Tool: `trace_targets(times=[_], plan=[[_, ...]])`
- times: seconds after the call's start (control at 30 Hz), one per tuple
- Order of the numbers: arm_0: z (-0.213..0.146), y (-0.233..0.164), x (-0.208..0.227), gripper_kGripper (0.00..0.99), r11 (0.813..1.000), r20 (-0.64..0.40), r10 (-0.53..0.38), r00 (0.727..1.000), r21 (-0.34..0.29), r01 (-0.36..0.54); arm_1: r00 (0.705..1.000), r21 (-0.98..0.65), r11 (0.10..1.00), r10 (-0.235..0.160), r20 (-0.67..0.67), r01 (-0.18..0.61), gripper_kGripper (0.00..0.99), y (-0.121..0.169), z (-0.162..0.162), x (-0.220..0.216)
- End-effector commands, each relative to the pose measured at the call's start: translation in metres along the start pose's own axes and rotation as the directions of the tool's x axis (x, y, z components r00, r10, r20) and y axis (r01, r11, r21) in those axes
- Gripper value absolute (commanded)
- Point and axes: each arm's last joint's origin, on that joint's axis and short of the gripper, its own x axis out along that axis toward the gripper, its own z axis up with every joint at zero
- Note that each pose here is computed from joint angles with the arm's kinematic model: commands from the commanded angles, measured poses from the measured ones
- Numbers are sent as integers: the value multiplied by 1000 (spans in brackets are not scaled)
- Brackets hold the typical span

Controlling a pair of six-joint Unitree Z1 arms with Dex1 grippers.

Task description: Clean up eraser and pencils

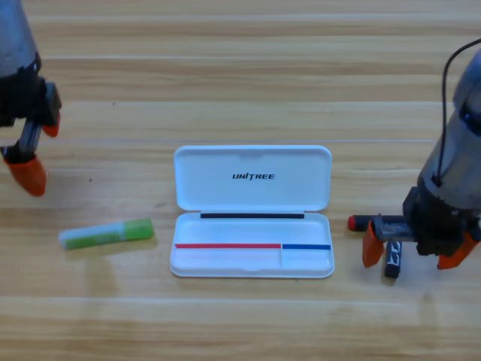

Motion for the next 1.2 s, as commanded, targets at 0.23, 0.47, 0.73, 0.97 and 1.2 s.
trace_targets(times=[0.23, 0.47, 0.73, 0.97, 1.2], plan=[[-6, -2, 44, 980, 996, -10, -93, 996, -11, 92, 996, 86, 992, -88, 1, 88, 936, -6, 26, 46], [-8, -8, 56, 980, 994, -1, -113, 994, -12, 113, 994, 108, 988, -108, -23, 110, 818, -10, 28, 57], [-10, -10, 66, 980, 992, 14, -124, 992, -16, 124, 989, 111, 985, -128, -71, 135, 453, -14, 23, 62], [-6, -3, 69, 982, 993, 34, -117, 993, -18, 118, 987, 108, 985, -122, -109, 134, 0, -13, 22, 71], [6, 12, 95, 990, 991, 22, -131, 991, -28, 132, 1000, -324, 946, 6, 19, 1, 0, 2, 18, 12]])
